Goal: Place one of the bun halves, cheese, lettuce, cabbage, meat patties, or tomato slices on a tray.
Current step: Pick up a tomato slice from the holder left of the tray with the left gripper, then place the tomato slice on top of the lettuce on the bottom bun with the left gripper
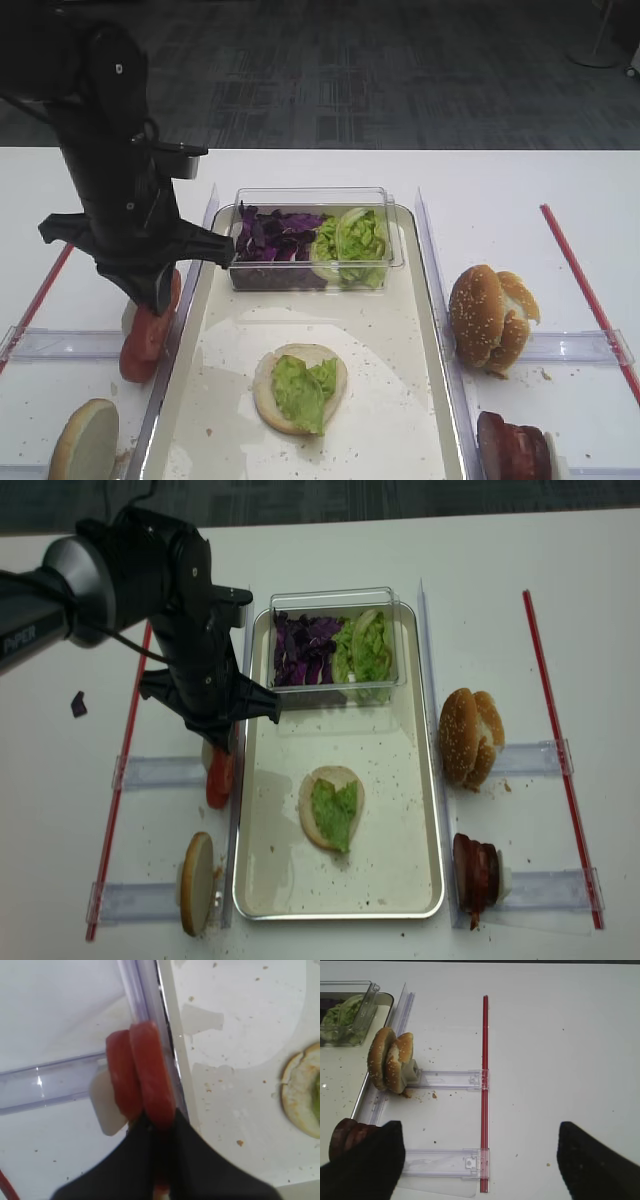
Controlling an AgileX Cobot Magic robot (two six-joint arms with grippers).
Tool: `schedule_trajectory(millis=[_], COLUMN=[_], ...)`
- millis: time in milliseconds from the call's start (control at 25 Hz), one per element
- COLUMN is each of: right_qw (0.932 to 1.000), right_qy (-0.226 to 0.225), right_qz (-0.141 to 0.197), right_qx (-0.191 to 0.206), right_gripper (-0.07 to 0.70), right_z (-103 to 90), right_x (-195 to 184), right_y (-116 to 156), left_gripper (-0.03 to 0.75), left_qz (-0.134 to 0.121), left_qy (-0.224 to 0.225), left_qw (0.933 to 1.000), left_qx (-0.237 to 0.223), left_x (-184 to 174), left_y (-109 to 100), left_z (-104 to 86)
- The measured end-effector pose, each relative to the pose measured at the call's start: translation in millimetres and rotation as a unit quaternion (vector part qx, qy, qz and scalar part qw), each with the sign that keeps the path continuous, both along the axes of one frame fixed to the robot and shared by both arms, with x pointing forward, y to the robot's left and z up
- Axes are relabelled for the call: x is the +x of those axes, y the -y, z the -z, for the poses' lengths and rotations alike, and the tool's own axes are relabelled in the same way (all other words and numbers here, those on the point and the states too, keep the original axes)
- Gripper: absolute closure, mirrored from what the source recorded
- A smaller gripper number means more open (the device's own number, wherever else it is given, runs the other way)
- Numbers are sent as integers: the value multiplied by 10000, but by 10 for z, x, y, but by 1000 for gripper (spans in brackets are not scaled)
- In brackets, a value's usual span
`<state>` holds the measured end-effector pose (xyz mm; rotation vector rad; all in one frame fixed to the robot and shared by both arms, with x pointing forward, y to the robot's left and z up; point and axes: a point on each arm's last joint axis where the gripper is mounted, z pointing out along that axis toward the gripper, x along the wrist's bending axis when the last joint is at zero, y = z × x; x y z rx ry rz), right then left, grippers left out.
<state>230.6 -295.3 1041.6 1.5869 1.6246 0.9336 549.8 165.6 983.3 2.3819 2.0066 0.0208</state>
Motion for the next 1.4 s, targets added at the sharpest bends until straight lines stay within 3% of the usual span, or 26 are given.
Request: schedule_trajectory(millis=[240, 520, 840, 1120, 1400], right_qw=[10000, 10000, 10000, 10000, 10000], right_qy=[0, 0, 0, 0, 0], right_qz=[0, 0, 0, 0, 0], right_qx=[0, 0, 0, 0, 0], right_gripper=[-2, -2, -2, -2, -2], right_z=[0, 0, 0, 0, 0], right_x=[0, 0, 0, 0, 0], right_y=[0, 0, 0, 0, 0], left_gripper=[707, 707, 707, 707, 708], left_qz=[0, 71, 138, 624, 952], left_qy=[-94, 223, 321, 245, 488], left_qw=[9999, 9997, 9993, 9965, 9876], left_qx=[41, -93, -131, -504, -1148], left_x=[42, 151, 155, 110, -53], left_y=[18, 66, 68, 129, 167], left_z=[-191, -424, -500, -543, -851])
